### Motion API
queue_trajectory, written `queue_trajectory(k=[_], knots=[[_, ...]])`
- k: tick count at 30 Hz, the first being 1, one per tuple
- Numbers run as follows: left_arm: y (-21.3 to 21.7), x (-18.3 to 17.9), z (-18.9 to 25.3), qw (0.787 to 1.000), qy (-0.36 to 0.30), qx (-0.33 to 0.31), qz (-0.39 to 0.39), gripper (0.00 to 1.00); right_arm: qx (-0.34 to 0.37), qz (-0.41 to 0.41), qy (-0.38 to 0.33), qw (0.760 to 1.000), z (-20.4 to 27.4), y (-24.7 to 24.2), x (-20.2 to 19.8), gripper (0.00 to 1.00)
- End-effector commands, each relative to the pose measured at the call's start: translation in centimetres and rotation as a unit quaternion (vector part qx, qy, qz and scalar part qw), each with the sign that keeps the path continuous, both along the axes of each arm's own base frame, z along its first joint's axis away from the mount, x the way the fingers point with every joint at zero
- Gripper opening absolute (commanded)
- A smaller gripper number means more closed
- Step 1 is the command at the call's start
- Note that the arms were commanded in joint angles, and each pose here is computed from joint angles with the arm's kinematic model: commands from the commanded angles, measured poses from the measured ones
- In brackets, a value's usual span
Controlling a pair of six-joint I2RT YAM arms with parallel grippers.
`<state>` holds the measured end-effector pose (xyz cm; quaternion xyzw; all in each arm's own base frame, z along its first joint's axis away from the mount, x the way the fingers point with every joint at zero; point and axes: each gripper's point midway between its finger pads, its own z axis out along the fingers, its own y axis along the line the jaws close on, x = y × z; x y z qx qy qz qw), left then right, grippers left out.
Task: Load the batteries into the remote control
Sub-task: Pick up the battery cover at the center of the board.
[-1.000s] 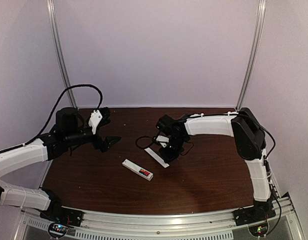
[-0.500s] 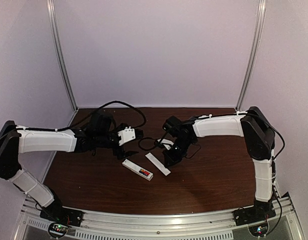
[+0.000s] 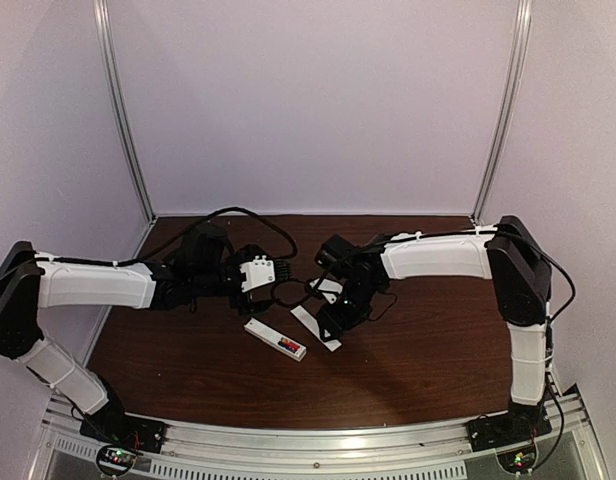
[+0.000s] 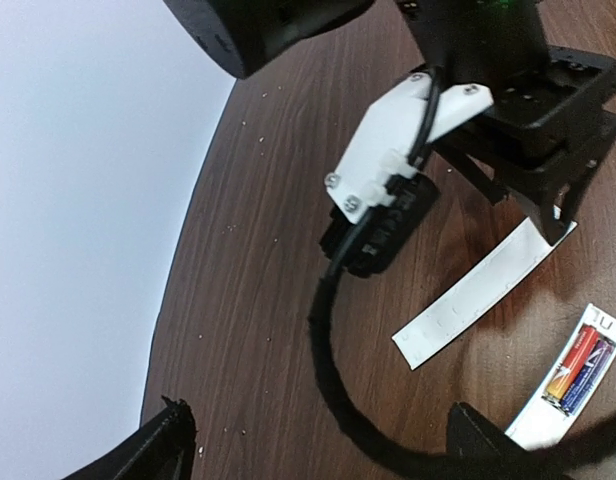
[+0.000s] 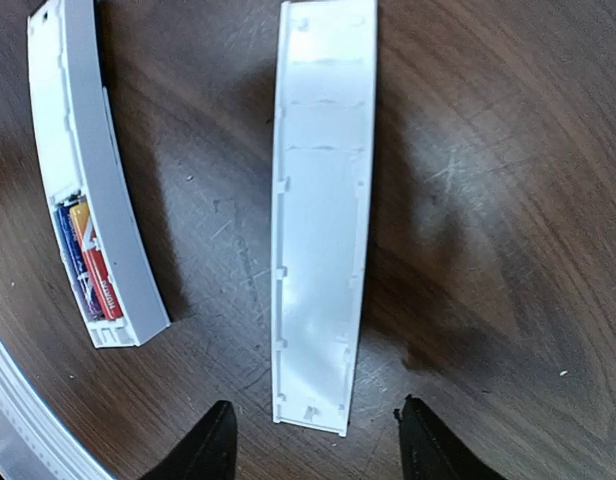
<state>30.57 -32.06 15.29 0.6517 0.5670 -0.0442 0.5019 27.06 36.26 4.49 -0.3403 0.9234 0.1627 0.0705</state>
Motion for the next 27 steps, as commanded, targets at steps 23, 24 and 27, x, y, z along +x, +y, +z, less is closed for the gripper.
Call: queue_trajectory(k=[23,24,27], knots=[[2.6,-0.8,4.2,0.993,-0.005,-0.084,0.077,0.86,-0.159,0.042,-0.060,0.985,-4.6,-1.4,-0.9,0.18],[2.5,-0.8,4.3,0.994,-0.005,-0.084,0.075,0.86,-0.159,0.041,-0.064,0.984,-4.2,-1.4,-0.7,0.17],[2.4,-0.9,4.0,0.994,-0.004,-0.081,0.067,0.88,-0.146,0.040,-0.078,0.985,-2.8,-0.9,-0.1,0.18]])
